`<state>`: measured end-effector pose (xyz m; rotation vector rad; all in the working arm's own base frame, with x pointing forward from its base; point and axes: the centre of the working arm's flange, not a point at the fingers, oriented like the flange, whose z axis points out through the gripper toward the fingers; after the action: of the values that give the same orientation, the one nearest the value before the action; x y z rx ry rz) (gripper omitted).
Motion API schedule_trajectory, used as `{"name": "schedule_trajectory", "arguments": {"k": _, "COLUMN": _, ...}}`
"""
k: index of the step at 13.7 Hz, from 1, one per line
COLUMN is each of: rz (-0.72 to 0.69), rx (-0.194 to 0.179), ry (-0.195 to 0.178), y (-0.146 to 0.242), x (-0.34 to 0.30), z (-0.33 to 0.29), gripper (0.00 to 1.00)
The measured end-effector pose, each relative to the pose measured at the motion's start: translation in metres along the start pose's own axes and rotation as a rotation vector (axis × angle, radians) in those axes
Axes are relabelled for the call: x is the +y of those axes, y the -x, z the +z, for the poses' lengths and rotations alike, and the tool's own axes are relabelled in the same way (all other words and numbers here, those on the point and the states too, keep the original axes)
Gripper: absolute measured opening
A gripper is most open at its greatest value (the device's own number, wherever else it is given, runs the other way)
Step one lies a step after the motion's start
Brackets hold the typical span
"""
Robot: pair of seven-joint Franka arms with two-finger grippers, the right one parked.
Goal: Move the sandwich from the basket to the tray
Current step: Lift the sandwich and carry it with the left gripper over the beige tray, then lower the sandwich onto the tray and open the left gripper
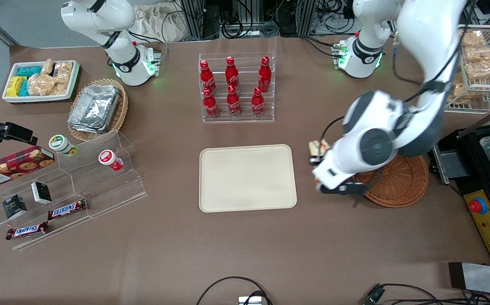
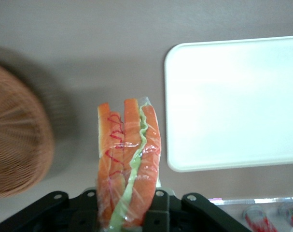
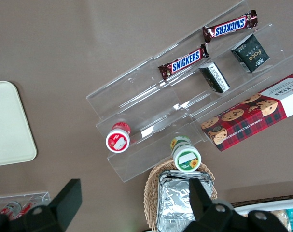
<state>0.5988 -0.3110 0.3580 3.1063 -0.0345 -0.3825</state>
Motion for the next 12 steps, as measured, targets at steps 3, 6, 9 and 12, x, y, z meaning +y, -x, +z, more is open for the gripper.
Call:
{"name": "schedule_trajectory", "arguments": {"k": 3, "rz": -0.044, "rx": 0.014, "ry": -0.014, "y": -0.017, "x": 0.04, "z": 0.068, "gripper": 0.23}}
{"name": "schedule_trajectory", "arguments": {"k": 6, "rz": -0.077, "rx": 0.027, "ry": -0.012, "y": -0.026, "x": 0.063, "z": 0.091, "gripper": 0.23}}
{"name": "schedule_trajectory", "arguments": {"k": 9, "rz": -0.087, "rx": 0.04, "ry": -0.025, "y": -0.021, "x": 0.082, "z": 0.1, "gripper": 0.22}}
{"name": "schedule_trajectory", "arguments": {"k": 12, "rz": -0.107, "rx": 0.043, "ry": -0.024, "y": -0.021, "x": 0.088, "z": 0.109, "gripper": 0.21}}
